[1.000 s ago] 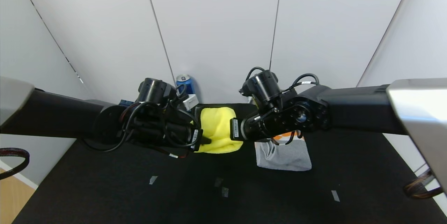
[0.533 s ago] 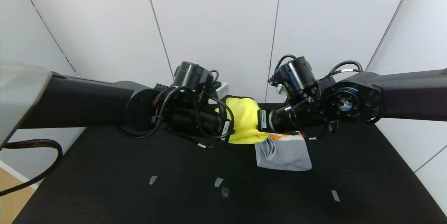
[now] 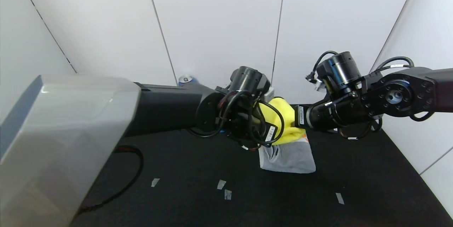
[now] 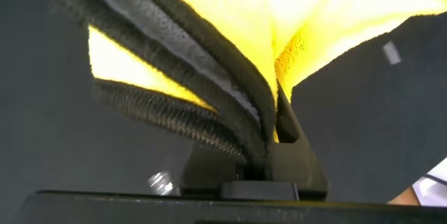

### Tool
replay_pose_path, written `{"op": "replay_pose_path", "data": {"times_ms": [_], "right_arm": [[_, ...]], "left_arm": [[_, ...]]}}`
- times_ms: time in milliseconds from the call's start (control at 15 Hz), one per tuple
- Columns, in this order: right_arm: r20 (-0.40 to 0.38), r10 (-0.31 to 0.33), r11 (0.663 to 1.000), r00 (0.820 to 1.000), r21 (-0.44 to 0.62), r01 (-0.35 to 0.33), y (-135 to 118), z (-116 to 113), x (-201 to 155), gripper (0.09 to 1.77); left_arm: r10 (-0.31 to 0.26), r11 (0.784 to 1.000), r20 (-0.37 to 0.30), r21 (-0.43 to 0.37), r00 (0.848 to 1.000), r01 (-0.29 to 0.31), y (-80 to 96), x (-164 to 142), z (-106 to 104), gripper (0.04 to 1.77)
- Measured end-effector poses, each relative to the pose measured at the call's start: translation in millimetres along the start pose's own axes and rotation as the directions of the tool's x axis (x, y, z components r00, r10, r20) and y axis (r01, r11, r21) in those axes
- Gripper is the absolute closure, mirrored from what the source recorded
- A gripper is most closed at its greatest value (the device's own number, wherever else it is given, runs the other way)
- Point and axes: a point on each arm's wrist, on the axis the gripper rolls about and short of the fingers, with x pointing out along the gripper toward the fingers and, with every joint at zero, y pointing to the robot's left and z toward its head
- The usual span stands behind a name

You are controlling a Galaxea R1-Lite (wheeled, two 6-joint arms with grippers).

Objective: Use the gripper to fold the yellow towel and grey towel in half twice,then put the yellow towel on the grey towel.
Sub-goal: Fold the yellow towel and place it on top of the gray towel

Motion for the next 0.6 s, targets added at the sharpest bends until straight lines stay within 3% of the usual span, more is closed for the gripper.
{"op": "replay_pose_path", "data": {"times_ms": [333, 600], "right_arm": [[0.009, -0.046, 0.999, 0.999, 0.029, 0.045, -25, -1, 1, 1.72], [0.021, -0.054, 0.998, 0.998, 0.04, 0.053, -37, -8, 17, 1.72]], "left_arm": [[-0.017, 0.999, -0.002, 0.036, 1.0, 0.017, -22.0, 36, -1, 1.61], [-0.019, 0.999, -0.023, 0.044, 1.0, 0.02, -25.4, 60, -13, 1.61]]}}
